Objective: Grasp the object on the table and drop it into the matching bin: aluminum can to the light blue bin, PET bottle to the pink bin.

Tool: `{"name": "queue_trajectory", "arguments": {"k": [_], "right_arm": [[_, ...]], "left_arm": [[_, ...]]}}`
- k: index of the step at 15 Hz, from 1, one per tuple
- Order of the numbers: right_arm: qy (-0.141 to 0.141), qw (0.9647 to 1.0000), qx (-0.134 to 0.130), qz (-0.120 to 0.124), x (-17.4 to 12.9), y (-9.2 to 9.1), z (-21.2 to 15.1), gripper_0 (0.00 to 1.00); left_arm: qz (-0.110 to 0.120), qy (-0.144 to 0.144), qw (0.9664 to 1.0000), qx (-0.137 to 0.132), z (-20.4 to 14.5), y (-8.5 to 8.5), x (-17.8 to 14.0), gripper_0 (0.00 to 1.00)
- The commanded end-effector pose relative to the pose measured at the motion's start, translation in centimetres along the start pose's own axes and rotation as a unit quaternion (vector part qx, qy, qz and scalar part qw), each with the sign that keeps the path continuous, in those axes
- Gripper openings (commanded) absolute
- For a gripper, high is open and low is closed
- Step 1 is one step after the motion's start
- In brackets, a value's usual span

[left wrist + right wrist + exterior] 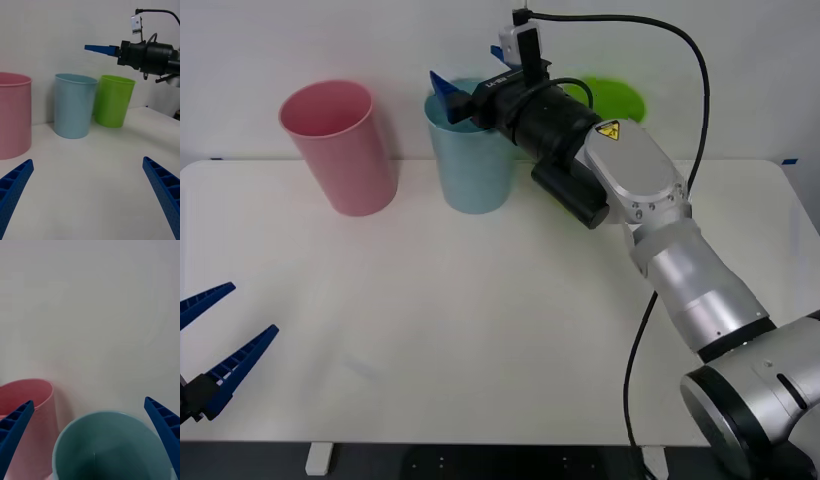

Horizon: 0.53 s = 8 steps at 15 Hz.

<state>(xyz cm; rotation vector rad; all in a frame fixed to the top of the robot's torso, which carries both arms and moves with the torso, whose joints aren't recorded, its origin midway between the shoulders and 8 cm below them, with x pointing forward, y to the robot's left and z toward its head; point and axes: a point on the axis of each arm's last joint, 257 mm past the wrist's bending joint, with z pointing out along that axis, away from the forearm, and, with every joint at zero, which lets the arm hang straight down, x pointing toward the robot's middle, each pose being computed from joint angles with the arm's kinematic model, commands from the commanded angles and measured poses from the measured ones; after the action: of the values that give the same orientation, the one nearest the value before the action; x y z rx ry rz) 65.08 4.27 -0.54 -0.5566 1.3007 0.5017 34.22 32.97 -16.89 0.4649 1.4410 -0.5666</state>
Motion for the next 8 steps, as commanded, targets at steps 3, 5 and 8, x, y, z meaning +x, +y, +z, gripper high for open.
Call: {"name": "queue_trajectory", "arguments": {"k": [3, 5, 8], "right_arm": [[-0.004, 0.9995, -0.023, -0.023, 0.6, -0.3, -5.1, 1.00], [0.006, 0.9988, -0.041, -0.027, 1.7, -0.5, -7.7, 1.00], [0.016, 0.9982, -0.048, -0.034, 2.5, -1.5, -11.7, 1.00]], "left_arm": [[0.000, 0.000, 1.0000, 0.000, 0.0, 0.0, 0.0, 1.00], [0.000, 0.000, 1.0000, 0.000, 0.0, 0.0, 0.0, 1.00], [0.000, 0.000, 1.0000, 0.000, 0.0, 0.0, 0.0, 1.00]]}}
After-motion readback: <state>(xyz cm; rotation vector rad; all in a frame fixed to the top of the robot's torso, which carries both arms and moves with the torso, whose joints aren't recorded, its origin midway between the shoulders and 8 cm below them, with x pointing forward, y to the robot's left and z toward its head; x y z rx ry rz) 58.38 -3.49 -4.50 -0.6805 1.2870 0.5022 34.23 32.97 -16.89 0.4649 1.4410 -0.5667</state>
